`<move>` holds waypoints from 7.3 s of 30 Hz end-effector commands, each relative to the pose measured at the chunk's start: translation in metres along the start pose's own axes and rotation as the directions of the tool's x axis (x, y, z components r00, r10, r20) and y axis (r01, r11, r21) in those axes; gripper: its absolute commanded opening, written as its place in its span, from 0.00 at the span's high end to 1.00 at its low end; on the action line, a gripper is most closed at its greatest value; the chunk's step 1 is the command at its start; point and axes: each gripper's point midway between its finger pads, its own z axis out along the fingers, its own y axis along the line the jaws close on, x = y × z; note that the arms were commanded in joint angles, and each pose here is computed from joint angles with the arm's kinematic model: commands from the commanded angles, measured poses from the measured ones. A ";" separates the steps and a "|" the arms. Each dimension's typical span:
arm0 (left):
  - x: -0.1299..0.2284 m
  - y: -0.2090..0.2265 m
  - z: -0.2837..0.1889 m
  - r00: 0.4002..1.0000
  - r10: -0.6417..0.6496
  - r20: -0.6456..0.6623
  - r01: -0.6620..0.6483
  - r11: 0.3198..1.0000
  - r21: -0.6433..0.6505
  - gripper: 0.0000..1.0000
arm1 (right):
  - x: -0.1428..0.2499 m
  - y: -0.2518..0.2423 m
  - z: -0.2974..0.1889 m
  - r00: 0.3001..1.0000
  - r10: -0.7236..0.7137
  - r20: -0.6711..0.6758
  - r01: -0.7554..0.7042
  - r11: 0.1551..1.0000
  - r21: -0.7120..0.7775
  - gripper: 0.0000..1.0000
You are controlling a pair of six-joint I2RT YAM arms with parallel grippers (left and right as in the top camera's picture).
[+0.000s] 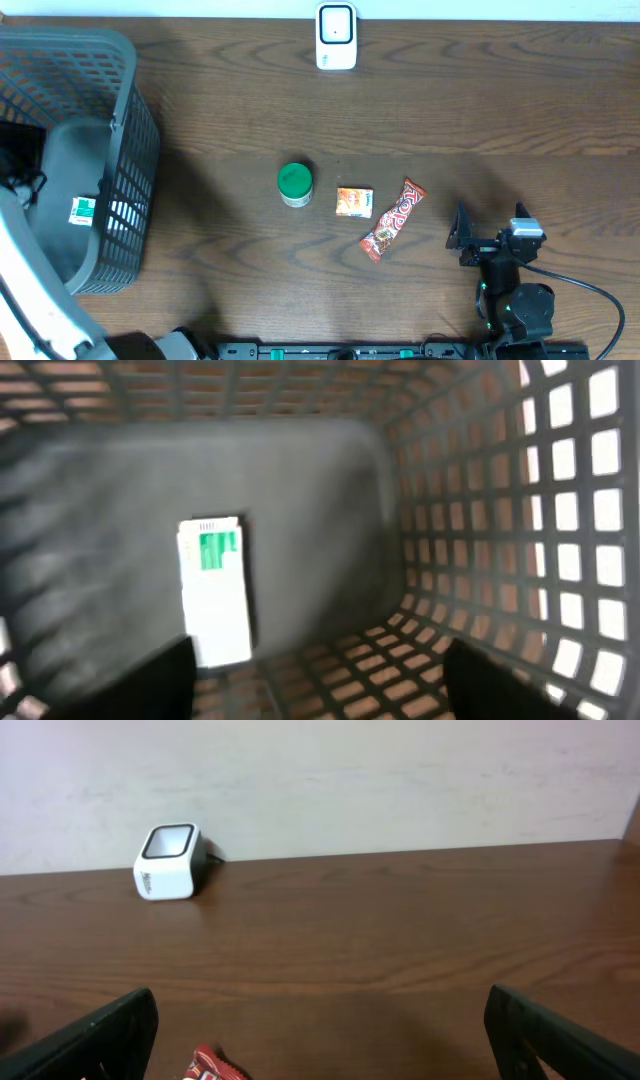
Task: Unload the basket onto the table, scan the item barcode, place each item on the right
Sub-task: 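Lift the Panadol box up out of the basket with the left gripper, then carry the Panadol box over the tissue pack near table center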
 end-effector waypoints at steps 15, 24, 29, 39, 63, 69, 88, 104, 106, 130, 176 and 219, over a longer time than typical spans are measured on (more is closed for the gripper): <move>0.073 0.064 0.137 0.915 0.092 -0.392 -0.243 0.903 -0.355 0.04 | 0.001 0.002 0.000 1.000 -0.006 -0.002 0.006 1.000 -0.007 0.01; 0.084 0.085 0.162 0.933 0.068 -0.353 -0.236 0.858 -0.457 0.04 | 0.001 0.002 0.000 1.000 -0.006 -0.002 0.006 1.000 -0.007 0.01; 0.095 0.097 0.169 0.935 0.035 -0.353 -0.213 0.851 -0.480 0.04 | 0.001 0.002 0.000 1.000 -0.006 -0.002 0.006 1.000 -0.007 0.01; 0.113 0.117 0.195 0.937 0.036 -0.346 -0.204 0.863 -0.462 0.04 | 0.001 0.002 0.000 1.000 -0.006 -0.002 0.006 1.000 -0.007 0.01; 0.038 0.054 0.127 0.984 0.042 -0.170 -0.089 0.956 -0.279 0.43 | 0.001 0.002 0.000 1.000 -0.006 -0.002 0.006 1.000 -0.007 0.01; -0.003 0.010 0.044 0.999 0.038 0.001 -0.037 0.996 -0.080 0.43 | 0.001 0.002 0.000 1.000 -0.006 -0.002 0.006 1.000 -0.007 0.01; 0.055 0.073 0.105 0.975 0.030 -0.219 -0.096 0.950 -0.296 0.10 | 0.001 0.002 0.000 1.000 -0.006 -0.002 0.006 1.000 -0.007 0.01; 0.115 0.105 0.165 0.936 0.078 -0.343 -0.204 0.915 -0.347 0.10 | 0.001 0.002 0.000 1.000 -0.006 -0.002 0.006 1.000 -0.007 0.01; 0.120 0.111 0.169 0.934 0.077 -0.348 -0.205 0.914 -0.351 0.10 | 0.001 0.002 0.000 1.000 -0.006 -0.002 0.006 1.000 -0.007 0.01; 0.128 0.119 0.177 0.933 0.111 -0.341 -0.227 0.920 -0.321 0.62 | 0.001 0.002 0.000 1.000 -0.006 -0.002 0.006 1.000 -0.007 0.01; 0.089 -0.067 -0.093 0.896 0.422 0.137 -0.436 0.785 0.440 0.61 | 0.001 0.002 0.000 1.000 -0.006 -0.002 0.006 1.000 -0.007 0.01; 0.445 -0.060 -0.048 0.232 0.957 -0.174 -0.795 0.290 0.533 0.61 | 0.001 0.002 0.000 1.000 -0.006 -0.002 0.006 1.000 -0.007 0.01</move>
